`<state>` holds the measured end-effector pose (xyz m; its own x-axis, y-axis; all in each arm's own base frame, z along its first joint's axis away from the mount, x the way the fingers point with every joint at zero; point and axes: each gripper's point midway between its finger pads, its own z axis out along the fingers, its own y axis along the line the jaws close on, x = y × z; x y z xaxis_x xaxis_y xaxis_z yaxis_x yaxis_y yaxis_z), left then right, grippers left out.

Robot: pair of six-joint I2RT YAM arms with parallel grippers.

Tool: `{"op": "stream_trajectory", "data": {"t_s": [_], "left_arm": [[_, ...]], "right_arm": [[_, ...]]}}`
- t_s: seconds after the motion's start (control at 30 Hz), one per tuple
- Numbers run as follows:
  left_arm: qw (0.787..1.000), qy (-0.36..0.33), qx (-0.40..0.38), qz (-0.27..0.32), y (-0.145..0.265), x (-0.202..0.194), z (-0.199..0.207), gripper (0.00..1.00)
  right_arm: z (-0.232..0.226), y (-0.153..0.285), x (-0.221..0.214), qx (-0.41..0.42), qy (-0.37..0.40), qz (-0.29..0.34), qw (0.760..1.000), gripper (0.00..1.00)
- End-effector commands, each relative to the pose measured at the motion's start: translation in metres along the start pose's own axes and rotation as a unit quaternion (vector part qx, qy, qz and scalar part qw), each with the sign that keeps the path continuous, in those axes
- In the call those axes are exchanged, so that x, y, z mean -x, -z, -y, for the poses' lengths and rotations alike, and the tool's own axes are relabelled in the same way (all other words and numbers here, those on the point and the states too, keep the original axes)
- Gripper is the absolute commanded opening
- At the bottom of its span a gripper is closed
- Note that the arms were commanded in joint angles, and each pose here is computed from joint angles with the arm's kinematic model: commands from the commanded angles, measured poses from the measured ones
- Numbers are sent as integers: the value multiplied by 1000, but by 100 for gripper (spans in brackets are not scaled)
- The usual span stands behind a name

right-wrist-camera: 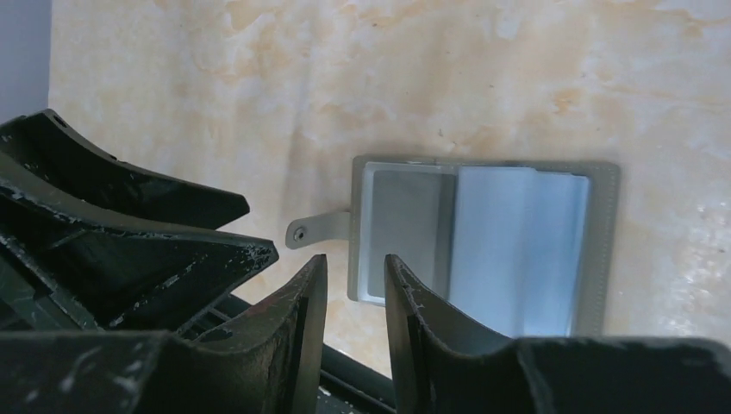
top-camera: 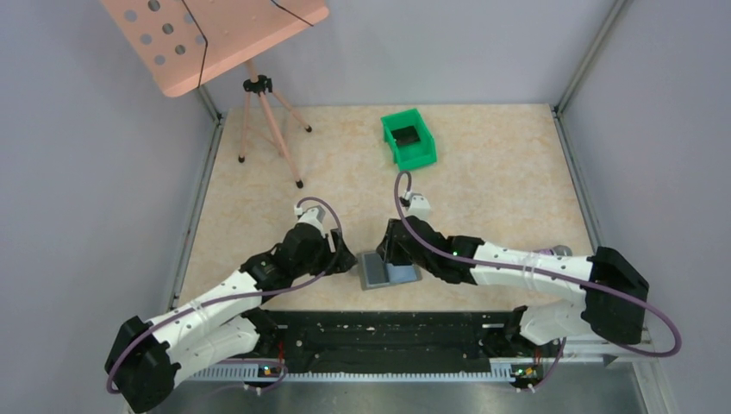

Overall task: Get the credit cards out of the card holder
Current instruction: Remove the credit card from the card holder.

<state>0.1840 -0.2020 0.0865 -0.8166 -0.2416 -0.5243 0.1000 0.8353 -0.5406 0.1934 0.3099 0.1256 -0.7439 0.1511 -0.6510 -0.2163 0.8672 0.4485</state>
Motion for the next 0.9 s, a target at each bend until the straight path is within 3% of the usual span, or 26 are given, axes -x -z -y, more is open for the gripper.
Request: {"op": "stream_trajectory", "data": {"t_s": [0.0,0.13,0.27,0.5,0.87], "left_arm": [[999,0,-3,34,4,14,2,72],[999,1,5,45,8,15,-3,72],[997,1,28,67,14,20,-15,75],[994,5,43,98,23,28,-23,77],[994,5,42,103,23,27,-26,78]], "right_arm": [[-35,-15,4,52,-15,3,999,31],[-26,-33,-12,28,-7,-13,1000,32],[-7,-45,-24,-18,-1,-26,1000,40],[-13,-57,-45,-15,24,-62,998,56],[11,-67,-66,-69,43,-83,993,57]]}}
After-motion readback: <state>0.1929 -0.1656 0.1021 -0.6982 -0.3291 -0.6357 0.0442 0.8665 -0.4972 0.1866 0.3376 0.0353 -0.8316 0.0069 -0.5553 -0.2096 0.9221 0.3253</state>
